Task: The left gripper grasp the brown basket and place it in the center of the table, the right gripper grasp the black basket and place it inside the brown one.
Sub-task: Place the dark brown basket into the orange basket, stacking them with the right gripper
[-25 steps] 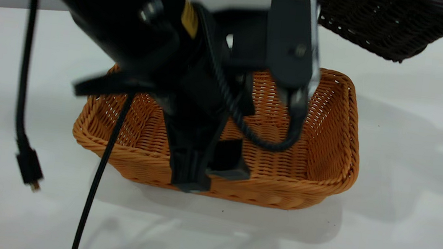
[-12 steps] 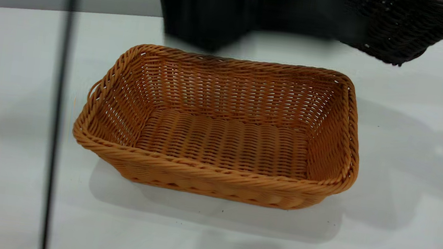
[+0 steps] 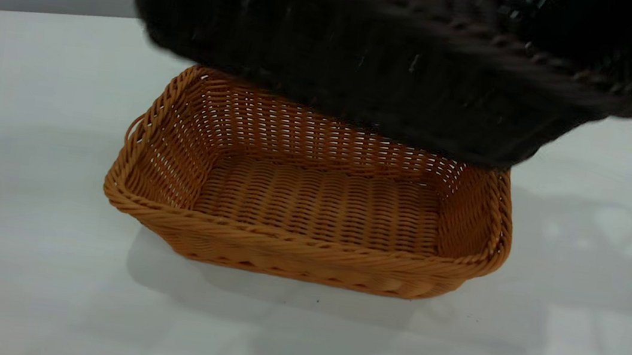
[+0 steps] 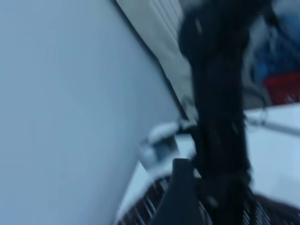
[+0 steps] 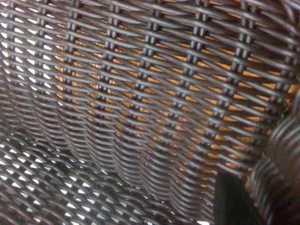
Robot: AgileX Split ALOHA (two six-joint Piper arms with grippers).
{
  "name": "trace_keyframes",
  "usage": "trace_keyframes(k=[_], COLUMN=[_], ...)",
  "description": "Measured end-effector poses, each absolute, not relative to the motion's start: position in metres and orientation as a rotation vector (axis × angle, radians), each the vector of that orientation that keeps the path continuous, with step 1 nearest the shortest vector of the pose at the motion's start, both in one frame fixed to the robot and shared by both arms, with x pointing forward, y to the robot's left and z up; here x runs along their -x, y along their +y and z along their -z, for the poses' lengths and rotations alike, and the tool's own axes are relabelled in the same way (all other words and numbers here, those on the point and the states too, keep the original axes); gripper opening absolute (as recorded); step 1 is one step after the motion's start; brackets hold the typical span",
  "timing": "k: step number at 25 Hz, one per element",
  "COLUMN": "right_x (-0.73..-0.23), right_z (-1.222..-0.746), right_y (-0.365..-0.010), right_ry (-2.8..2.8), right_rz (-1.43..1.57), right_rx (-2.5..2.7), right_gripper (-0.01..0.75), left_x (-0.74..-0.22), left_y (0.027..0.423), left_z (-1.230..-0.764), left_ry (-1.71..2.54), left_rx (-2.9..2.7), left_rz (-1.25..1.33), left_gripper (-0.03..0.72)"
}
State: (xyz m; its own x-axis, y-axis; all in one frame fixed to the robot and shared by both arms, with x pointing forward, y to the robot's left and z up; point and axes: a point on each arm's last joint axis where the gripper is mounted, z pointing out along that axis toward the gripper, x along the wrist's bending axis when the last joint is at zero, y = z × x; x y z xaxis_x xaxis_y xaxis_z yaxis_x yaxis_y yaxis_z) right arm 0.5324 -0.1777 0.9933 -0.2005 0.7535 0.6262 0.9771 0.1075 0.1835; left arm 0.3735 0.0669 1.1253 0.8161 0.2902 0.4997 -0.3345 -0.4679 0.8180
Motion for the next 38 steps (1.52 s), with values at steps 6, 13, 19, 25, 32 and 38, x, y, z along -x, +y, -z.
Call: trace_keyframes(k=[6, 13, 19, 25, 32, 38], right_x=[-0.536, -0.551, -0.561, -0.569, -0.568, -0.567], right_z=[-0.981, -0.975, -0.963, -0.943, -0.938, -0.922], right_y=[-0.171, -0.163, -0.145, -0.144, -0.142, -0.138], right_ry=[-2.007, -2.001, -1.990, -1.956, -1.956, -1.964], right_rz=[0.763, 0.748, 0.695, 0.635, 0.577, 0.513], right_rx=[1.676, 1.667, 1.655, 1.758, 1.807, 1.806], right_gripper=[0.226, 0.226, 0.225, 0.225, 0.225, 0.225], left_x=[-0.373, -0.373, -0.374, -0.373, -0.374, -0.374], left_y=[0.067, 0.067, 0.067, 0.067, 0.067, 0.067], left_z=[-1.125, -1.124, -1.125, -1.124, -1.124, -1.125], left_ry=[-0.034, -0.035, -0.036, -0.038, -0.042, -0.048], left_rx=[-1.932, -1.930, -1.929, -1.931, -1.932, -1.931], left_rz=[-0.724, -0.726, -0.728, -0.729, -0.731, -0.737], left_gripper=[0.558, 0.558, 0.558, 0.558, 0.558, 0.541])
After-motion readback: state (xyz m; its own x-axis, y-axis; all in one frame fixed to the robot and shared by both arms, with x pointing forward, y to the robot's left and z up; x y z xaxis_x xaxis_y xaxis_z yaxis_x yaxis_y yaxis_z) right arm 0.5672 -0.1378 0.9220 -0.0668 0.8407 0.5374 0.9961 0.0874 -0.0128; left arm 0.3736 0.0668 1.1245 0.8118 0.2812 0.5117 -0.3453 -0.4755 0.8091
